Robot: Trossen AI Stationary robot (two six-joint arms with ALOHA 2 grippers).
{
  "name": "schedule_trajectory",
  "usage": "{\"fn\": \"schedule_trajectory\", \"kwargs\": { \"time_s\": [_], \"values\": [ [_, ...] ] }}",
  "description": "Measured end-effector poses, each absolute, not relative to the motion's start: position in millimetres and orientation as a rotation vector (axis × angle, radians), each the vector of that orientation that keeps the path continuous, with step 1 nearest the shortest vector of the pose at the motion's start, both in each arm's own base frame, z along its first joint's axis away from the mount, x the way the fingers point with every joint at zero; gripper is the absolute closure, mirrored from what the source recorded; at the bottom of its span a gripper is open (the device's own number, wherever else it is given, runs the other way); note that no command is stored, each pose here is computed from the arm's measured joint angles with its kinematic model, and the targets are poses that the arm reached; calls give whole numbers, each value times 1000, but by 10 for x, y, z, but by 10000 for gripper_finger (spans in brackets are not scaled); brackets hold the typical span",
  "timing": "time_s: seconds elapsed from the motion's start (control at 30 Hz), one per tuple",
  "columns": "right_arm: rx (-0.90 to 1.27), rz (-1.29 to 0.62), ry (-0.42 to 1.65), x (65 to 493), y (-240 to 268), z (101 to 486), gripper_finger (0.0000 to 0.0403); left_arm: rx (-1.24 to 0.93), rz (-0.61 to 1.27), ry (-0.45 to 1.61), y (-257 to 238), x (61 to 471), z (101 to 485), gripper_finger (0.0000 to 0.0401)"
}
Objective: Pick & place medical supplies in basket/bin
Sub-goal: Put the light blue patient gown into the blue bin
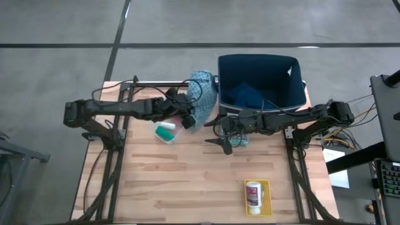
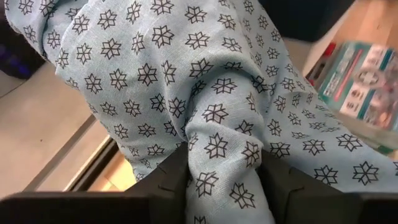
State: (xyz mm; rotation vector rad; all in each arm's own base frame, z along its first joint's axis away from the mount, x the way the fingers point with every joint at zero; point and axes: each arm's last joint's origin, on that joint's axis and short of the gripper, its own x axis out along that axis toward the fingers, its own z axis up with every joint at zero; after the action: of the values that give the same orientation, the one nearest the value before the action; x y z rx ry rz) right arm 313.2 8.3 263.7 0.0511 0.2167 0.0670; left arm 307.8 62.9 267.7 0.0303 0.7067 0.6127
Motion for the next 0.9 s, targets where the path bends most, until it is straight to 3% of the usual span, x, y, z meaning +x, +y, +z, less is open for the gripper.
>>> {"fn": "schedule_trajectory", "kwargs": {
  "time_s": [0.63,0.9],
  "values": [
    [49,67,217,3132,83,2637,89,-19,636,423,654,2801,3244,276],
    [49,67,217,3132,83,2637,97,-62,546,279,743,2812,3392,276]
  ]
}}
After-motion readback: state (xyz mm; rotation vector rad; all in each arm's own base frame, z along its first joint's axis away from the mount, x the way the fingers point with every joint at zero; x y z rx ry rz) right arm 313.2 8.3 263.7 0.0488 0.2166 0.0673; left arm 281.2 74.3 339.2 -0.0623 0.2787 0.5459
